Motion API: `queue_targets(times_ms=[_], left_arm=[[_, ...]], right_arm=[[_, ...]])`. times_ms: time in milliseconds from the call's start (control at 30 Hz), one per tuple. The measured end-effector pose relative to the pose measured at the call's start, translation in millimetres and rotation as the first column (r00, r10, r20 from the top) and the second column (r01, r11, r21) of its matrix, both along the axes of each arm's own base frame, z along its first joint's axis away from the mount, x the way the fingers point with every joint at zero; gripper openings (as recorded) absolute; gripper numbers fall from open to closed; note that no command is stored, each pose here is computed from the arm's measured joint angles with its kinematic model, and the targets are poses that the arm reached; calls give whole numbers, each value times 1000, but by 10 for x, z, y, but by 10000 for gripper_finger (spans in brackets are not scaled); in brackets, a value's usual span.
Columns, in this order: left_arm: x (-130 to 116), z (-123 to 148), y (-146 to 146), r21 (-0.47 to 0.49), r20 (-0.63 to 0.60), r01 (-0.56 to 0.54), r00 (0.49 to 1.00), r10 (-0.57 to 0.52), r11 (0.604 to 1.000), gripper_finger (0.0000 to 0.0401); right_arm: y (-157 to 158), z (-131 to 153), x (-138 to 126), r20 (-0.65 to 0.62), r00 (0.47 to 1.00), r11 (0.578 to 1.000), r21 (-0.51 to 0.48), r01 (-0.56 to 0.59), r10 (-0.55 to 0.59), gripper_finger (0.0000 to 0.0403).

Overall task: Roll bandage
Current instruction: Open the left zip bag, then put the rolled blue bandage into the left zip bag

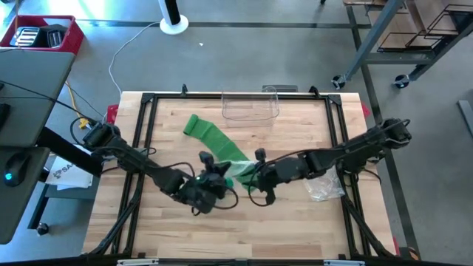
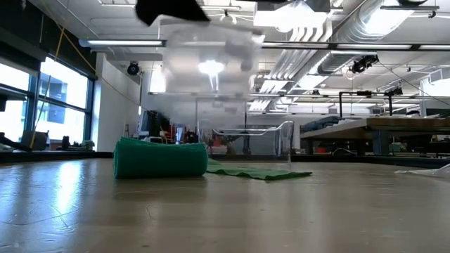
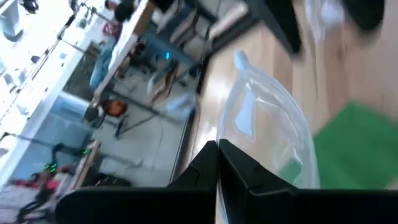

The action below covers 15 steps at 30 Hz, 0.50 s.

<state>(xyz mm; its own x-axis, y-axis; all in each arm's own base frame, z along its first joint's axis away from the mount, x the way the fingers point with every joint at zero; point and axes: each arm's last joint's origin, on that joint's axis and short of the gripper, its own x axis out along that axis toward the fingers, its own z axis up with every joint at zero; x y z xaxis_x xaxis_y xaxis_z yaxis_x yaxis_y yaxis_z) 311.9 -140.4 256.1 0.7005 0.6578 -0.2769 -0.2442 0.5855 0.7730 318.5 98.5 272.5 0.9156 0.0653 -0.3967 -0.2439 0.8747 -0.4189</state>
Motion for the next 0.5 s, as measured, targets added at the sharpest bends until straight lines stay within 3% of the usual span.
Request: queue_targets(times_ms=[233,367,500], left_arm=[[-295,-196,152,-74,-143,-154,979,142,985,0],[-470,-276,244,-117,-177,-269,953,246,956,0],[-629,-340,310,-146,-200,-372,918,341,917,0]], right_arm=[[-78,-164,173,-27,996,986,150,-80,85,202],[-87,-498,378,-74,988,971,206,-119,137,216],[-169,-841,543,-124,986,975,205,-86,113,218]])
